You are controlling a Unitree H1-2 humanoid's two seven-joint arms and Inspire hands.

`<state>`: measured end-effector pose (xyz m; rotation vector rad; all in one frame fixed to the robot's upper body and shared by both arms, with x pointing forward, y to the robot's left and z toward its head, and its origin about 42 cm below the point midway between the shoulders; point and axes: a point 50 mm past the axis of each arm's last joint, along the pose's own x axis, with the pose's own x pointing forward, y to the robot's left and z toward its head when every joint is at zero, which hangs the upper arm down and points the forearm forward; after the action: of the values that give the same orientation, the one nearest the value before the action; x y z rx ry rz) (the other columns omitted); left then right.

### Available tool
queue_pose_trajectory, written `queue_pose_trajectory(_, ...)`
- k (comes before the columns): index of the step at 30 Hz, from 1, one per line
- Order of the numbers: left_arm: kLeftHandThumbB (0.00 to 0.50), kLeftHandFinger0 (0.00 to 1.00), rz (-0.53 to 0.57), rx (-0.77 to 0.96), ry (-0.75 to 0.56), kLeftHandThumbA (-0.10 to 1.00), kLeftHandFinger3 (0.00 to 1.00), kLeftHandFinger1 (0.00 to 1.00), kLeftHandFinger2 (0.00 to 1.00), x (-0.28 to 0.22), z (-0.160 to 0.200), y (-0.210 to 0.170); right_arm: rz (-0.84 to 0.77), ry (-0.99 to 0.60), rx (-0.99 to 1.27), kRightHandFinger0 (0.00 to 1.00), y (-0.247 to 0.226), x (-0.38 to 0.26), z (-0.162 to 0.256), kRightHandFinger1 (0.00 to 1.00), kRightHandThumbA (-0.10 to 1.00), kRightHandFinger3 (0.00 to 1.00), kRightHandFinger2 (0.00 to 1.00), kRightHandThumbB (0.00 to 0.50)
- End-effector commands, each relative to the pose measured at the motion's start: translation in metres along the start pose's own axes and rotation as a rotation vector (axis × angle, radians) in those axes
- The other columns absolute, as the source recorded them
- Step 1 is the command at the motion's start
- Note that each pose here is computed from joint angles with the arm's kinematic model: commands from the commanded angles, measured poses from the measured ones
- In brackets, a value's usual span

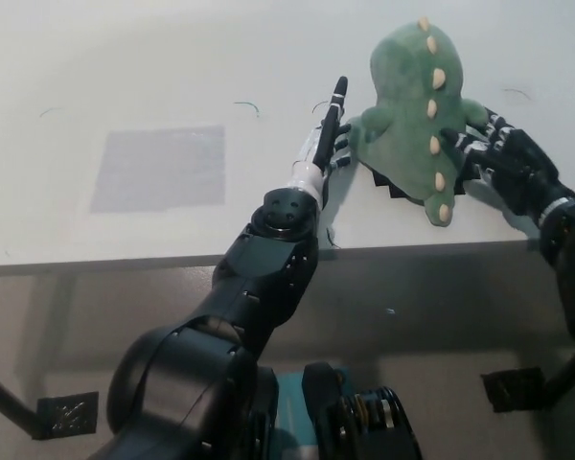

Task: Use both hands to pick up a dinasour on the right side and move it to the left side

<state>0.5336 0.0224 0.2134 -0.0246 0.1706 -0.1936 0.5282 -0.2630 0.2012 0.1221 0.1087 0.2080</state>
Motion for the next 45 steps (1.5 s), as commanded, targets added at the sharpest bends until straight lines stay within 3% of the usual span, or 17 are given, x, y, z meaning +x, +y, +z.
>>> queue_pose_trajectory(1,0.297,1.0,-0.066,0.017,-0.086,1.0,1.0,1.0,1.0,0.004,0.043,-0.027,0.003,-0.121,-0.039,1.0,0.016,0.015,0.045,1.0,1.0,1.0,1.0,0.279)
queue_pose_trajectory(4,0.341,1.0,-0.071,0.046,-0.099,1.0,1.0,1.0,1.0,0.004,0.049,-0.031,0.008,-0.124,-0.034,1.0,0.027,0.022,0.051,1.0,1.0,1.0,1.0,0.285)
queue_pose_trajectory(9,0.359,1.0,-0.098,0.066,-0.092,1.0,1.0,1.0,1.0,0.003,0.051,-0.04,0.015,-0.131,-0.069,1.0,0.036,0.026,0.053,1.0,1.0,1.0,1.0,0.299)
queue_pose_trajectory(11,0.284,1.0,-0.125,0.114,-0.123,1.0,1.0,1.0,1.0,0.002,0.052,-0.044,0.016,-0.14,-0.14,1.0,0.04,0.027,0.053,1.0,1.0,1.0,1.0,0.303)
queue_pose_trajectory(17,0.31,1.0,-0.157,0.135,-0.11,1.0,1.0,1.0,1.0,0.001,0.053,-0.05,0.007,-0.129,-0.168,1.0,0.049,0.031,0.05,1.0,1.0,1.0,1.0,0.34)
queue_pose_trajectory(18,0.279,1.0,-0.171,0.135,-0.111,1.0,1.0,1.0,1.0,0.001,0.054,-0.051,0.013,-0.143,-0.176,1.0,0.05,0.031,0.049,1.0,1.0,1.0,1.0,0.308)
queue_pose_trajectory(19,0.231,1.0,-0.187,0.131,-0.105,1.0,1.0,1.0,1.0,0.001,0.054,-0.052,0.012,-0.147,-0.188,1.0,0.051,0.031,0.049,1.0,1.0,1.0,1.0,0.316)
queue_pose_trajectory(22,0.192,1.0,-0.221,0.072,-0.092,1.0,1.0,1.0,1.0,0.0,0.054,-0.057,0.003,-0.148,-0.202,1.0,0.051,0.032,0.047,1.0,1.0,1.0,1.0,0.311)
queue_pose_trajectory(24,0.251,1.0,-0.216,0.041,-0.095,1.0,1.0,1.0,1.0,0.0,0.057,-0.059,-0.001,-0.149,-0.214,1.0,0.052,0.035,0.049,1.0,1.0,1.0,1.0,0.328)
queue_pose_trajectory(27,0.223,1.0,-0.217,0.058,-0.1,1.0,1.0,1.0,1.0,0.002,0.064,-0.057,-0.001,-0.159,-0.214,1.0,0.051,0.037,0.055,1.0,1.0,1.0,1.0,0.322)
queue_pose_trajectory(34,0.25,1.0,-0.22,0.077,-0.109,1.0,1.0,1.0,1.0,0.003,0.068,-0.053,-0.006,-0.163,-0.203,1.0,0.051,0.04,0.062,1.0,1.0,1.0,1.0,0.346)
queue_pose_trajectory(37,0.217,1.0,-0.218,0.096,-0.119,1.0,1.0,1.0,1.0,0.003,0.067,-0.051,-0.004,-0.163,-0.209,1.0,0.05,0.04,0.06,1.0,1.0,1.0,1.0,0.325)
queue_pose_trajectory(40,0.248,1.0,-0.213,0.093,-0.097,1.0,1.0,1.0,1.0,0.004,0.064,-0.049,-0.004,-0.162,-0.215,1.0,0.054,0.04,0.057,1.0,1.0,1.0,1.0,0.315)
queue_pose_trajectory(45,0.241,1.0,-0.215,0.074,-0.078,1.0,1.0,1.0,1.0,0.002,0.055,-0.05,-0.007,-0.157,-0.238,1.0,0.055,0.036,0.049,1.0,1.0,1.0,1.0,0.279)
